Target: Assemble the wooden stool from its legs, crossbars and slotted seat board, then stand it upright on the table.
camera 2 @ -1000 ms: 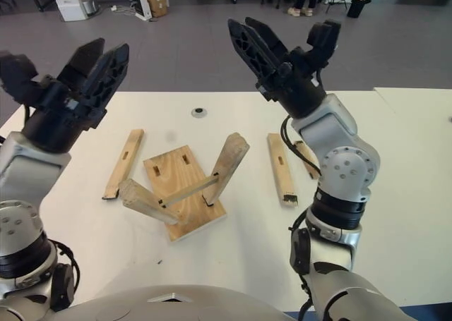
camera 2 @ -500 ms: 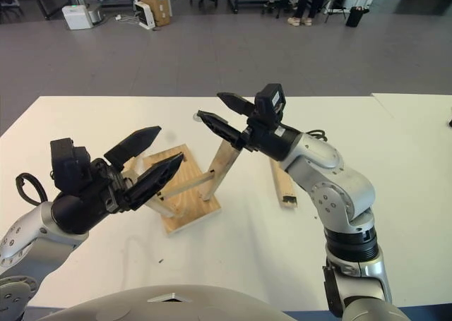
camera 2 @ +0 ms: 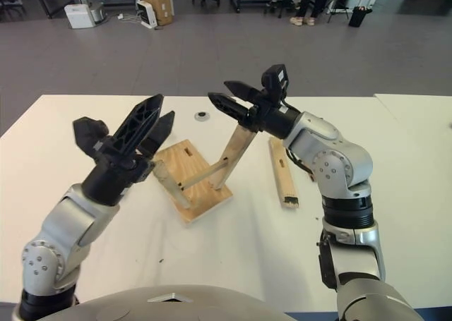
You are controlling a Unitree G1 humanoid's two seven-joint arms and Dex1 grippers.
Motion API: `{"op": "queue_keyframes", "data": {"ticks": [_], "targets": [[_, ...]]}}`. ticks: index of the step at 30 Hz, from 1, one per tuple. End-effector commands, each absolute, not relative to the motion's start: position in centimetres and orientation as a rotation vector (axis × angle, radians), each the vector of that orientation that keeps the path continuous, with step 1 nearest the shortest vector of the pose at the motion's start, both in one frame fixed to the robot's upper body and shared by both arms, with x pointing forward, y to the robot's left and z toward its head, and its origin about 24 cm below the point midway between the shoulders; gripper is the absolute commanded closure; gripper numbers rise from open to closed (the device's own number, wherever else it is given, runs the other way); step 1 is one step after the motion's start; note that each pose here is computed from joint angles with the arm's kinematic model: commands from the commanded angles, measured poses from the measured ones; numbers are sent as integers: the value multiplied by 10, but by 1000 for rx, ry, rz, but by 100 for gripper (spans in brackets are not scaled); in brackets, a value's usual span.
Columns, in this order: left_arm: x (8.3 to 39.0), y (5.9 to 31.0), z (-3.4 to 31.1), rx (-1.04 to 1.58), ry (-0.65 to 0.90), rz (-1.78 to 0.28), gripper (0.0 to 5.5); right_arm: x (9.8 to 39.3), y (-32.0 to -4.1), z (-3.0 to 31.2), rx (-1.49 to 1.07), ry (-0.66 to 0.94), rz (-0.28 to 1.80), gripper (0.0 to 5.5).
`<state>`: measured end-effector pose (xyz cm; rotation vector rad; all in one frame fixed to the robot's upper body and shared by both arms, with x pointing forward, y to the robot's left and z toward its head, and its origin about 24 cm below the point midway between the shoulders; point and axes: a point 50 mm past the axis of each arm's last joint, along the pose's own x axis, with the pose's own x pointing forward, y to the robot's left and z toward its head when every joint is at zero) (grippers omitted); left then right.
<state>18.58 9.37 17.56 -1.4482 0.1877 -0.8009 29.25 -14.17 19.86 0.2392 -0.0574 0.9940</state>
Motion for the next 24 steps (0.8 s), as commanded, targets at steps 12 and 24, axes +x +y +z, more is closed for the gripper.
{"op": "queue_keyframes", "data": {"ticks": [12,24], "targets": [[290,253,125,-19,197,-415,156,325,-234,116,-437,189,387,222],[328,243,18,962,475,-649,156,224,-202,45,-552,712,1185,222]]}}
